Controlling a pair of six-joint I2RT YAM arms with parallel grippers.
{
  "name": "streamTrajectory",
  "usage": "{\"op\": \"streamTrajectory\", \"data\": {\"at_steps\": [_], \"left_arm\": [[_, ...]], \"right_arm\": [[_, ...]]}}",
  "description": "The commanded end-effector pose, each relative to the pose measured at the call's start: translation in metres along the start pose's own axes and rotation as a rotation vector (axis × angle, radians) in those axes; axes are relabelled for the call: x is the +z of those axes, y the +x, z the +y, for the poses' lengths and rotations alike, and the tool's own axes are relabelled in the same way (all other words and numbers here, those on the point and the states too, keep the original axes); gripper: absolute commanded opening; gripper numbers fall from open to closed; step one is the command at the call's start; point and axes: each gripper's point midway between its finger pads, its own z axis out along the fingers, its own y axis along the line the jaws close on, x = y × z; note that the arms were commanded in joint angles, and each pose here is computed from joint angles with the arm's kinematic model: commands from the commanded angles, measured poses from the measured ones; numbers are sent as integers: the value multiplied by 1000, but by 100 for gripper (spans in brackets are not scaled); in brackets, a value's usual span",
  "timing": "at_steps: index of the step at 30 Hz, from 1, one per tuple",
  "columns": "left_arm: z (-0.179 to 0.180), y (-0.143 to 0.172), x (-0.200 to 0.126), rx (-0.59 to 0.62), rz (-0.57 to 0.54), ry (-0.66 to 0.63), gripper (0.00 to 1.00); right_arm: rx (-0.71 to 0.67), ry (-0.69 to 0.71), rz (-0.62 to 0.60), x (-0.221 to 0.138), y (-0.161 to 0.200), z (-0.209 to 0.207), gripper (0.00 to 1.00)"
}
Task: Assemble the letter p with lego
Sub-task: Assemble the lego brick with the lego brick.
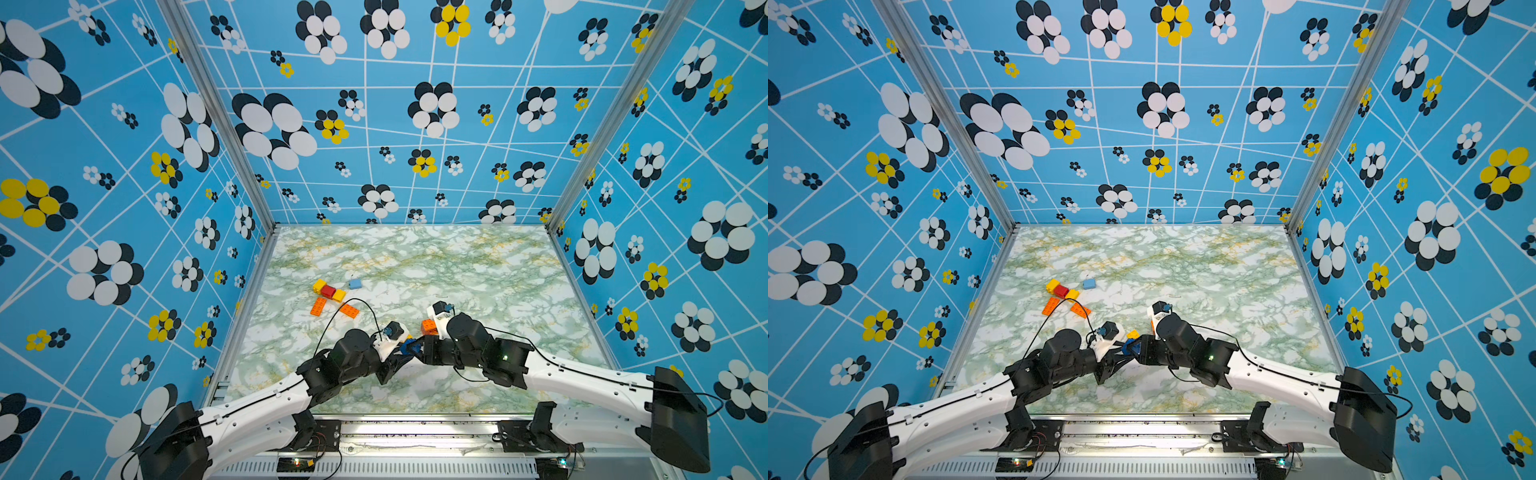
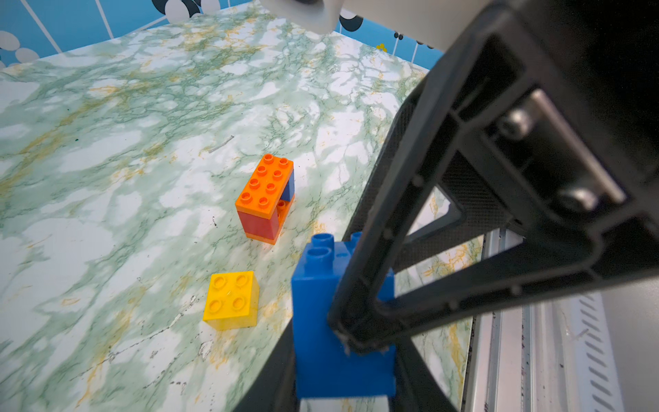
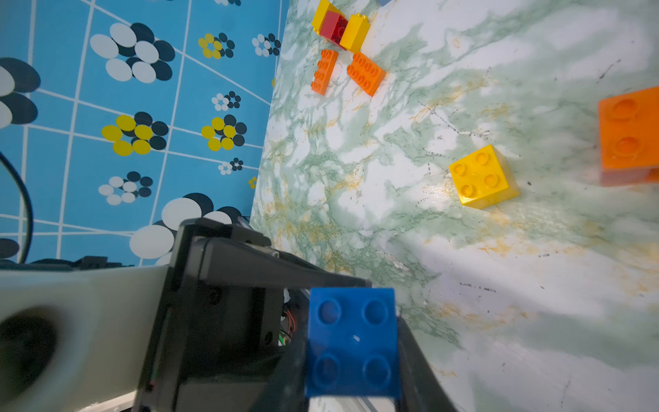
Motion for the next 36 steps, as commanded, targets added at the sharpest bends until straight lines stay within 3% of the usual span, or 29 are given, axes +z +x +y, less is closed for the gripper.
{"op": "streamTrajectory", "data": {"at_steps": [1,4,8,14,21,36], "left_arm": [[10,-3,-5,21,-17,-60,51],[33,-4,-19,-18,-54,-188,80],[71,-7,-50,-126,-135,-371,100],[125,5,-104,-328,-254,-631,99],[142,14,-128,-434,-322,-698,99],[147,18,-127,-456,-318,-704,99]], "right_arm": [[-68,94,-37,-4,-10,-7,20],[-135,192,-68,-8,-17,-21,18],[-224,306,-106,-5,-26,-39,15],[-388,414,-150,17,-33,-45,13],[-460,465,-194,45,-39,-55,13],[-530,479,-186,76,-43,-54,13]]}}
